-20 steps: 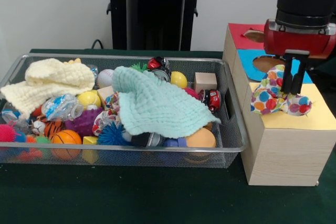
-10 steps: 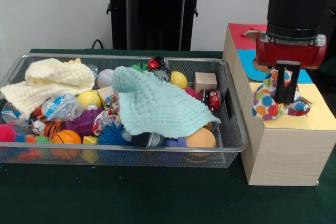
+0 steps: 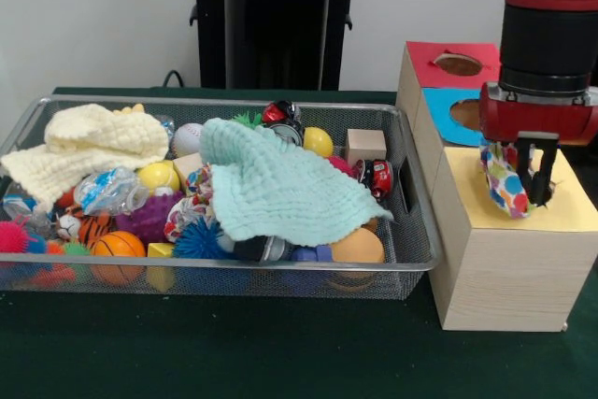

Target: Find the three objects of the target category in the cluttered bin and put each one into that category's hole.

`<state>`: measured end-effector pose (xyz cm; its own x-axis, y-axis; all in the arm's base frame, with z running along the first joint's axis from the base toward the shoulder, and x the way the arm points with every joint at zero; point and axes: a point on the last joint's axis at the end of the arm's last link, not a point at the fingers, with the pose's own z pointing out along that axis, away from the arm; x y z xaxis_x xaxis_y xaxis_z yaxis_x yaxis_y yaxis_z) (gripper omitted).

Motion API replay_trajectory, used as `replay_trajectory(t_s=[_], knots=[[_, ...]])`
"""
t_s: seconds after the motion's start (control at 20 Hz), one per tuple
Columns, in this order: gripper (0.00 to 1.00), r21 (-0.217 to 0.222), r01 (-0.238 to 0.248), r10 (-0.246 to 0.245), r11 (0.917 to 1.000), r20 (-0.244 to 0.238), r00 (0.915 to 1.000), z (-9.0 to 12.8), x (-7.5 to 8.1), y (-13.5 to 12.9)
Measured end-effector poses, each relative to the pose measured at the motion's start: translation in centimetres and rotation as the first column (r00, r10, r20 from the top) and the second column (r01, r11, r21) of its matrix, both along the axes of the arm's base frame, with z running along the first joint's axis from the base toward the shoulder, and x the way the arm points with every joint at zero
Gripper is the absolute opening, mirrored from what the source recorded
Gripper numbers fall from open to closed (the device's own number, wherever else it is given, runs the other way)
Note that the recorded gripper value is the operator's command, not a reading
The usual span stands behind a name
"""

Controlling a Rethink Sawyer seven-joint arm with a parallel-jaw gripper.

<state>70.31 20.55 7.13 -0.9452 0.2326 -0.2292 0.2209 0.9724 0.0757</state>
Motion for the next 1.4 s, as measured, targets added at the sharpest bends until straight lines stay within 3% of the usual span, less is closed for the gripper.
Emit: replay_trajectory(t_s=[0.55,1.05,1.2,1.4], knots=[[0.00,-0.005,-0.017,0.016,0.9998,-0.046,0.9988,-3.0,-1.5,1.0],[0.00,-0.004,-0.015,0.015,0.9999,-0.041,0.9990,-2.7,-1.3,0.9],[0.00,0.000,-0.018,0.018,0.9998,-0.055,0.9983,-1.7,-1.3,1.1],[0.00,0.005,-0.019,0.020,0.9998,-0.111,0.9936,0.0,-1.6,1.1]])
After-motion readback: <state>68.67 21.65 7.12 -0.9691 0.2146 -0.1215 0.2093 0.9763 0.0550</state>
